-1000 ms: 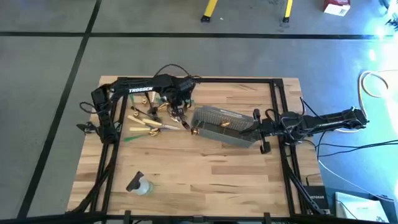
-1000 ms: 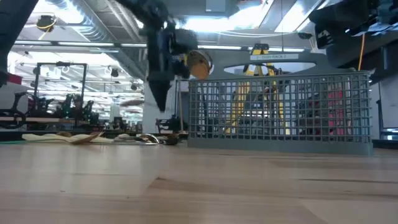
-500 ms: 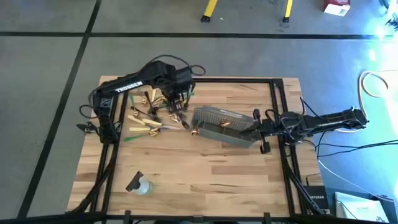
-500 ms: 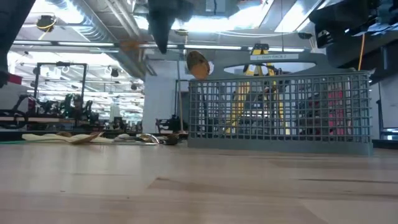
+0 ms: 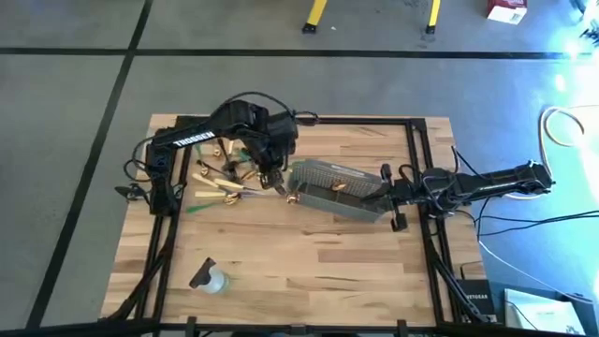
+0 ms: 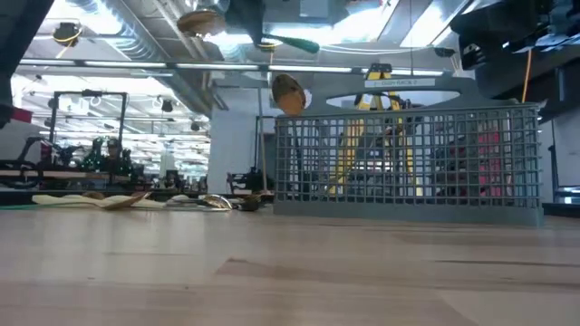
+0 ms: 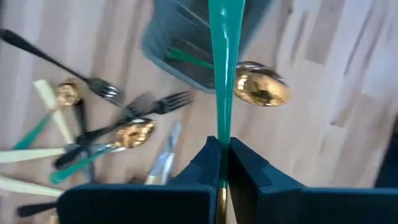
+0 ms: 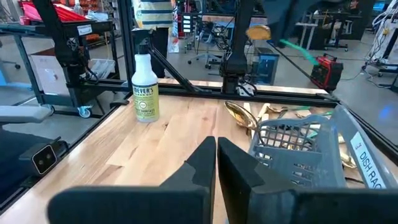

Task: Sort silverware
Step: Put the gold spoon into the cutlery rack

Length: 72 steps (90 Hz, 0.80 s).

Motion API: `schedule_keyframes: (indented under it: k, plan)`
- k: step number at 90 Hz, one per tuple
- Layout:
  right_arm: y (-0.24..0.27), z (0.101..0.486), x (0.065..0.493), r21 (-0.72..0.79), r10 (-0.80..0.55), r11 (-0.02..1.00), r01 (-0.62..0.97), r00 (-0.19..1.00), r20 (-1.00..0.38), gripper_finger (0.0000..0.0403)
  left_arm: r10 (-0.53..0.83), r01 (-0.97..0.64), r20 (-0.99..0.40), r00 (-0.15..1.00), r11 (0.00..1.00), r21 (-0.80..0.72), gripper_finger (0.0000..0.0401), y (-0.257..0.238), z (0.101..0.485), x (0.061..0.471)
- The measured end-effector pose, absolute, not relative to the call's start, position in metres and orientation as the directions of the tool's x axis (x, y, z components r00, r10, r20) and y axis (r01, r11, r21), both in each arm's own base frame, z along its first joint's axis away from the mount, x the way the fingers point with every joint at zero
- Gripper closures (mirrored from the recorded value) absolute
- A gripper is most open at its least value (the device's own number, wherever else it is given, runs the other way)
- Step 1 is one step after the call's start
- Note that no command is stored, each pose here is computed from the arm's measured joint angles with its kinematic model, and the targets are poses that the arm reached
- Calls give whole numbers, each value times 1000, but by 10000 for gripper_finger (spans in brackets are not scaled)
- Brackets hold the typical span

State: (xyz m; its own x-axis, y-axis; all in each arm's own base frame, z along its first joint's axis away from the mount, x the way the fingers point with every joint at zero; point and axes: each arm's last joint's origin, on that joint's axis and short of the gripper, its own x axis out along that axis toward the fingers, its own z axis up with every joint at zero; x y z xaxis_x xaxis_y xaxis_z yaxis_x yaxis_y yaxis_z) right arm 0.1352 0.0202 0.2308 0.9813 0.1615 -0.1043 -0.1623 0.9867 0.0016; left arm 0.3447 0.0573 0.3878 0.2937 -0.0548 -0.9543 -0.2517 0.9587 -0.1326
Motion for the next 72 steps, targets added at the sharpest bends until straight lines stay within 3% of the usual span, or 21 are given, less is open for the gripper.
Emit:
schedule_keyframes:
  k: [18, 37, 55, 72]
  plan:
    - [20, 231, 135, 3, 161, 987, -162, 981, -105, 403, -159, -331, -943, 293, 908, -256, 401, 53, 384, 349]
    - [21, 234, 139, -2, 162, 987, -163, 985, -67, 403, -287, -483, -902, 324, 769, -418, 400, 68, 385, 346]
    - [22, 241, 164, -316, 67, 948, -43, 996, 64, 401, -310, -520, -898, 313, 735, -435, 399, 83, 373, 354]
    - [24, 247, 207, -521, -81, 852, 56, 996, -24, 376, -347, -513, -875, 338, 712, -480, 398, 85, 358, 373]
